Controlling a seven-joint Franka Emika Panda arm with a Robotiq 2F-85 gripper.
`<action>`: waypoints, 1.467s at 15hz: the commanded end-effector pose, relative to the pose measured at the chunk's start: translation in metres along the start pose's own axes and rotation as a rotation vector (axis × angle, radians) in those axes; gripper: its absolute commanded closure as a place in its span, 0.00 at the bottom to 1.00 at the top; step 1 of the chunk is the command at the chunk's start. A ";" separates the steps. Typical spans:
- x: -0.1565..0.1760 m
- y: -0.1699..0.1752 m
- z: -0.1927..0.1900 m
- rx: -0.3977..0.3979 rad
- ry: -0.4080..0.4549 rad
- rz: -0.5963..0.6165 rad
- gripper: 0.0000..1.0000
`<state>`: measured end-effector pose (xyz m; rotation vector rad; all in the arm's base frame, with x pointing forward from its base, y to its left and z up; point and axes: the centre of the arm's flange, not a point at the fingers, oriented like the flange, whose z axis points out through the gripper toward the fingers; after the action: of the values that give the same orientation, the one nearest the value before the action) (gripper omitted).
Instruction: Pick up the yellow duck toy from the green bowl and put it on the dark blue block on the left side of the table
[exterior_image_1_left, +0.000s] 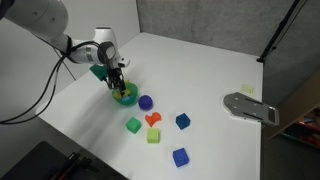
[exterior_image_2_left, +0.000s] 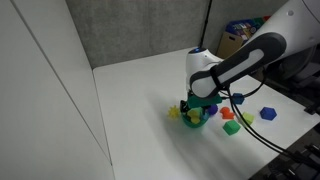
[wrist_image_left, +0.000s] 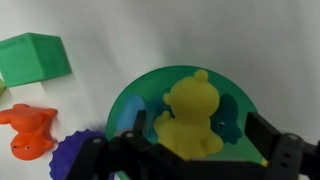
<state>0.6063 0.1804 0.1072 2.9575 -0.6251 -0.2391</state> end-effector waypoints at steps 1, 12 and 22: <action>0.010 -0.010 0.003 0.009 -0.025 0.058 0.00; 0.010 -0.012 0.021 0.016 -0.061 0.114 0.00; 0.019 0.002 0.001 0.070 -0.085 0.145 0.80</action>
<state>0.6141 0.1737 0.0857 2.9402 -0.8475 -0.3212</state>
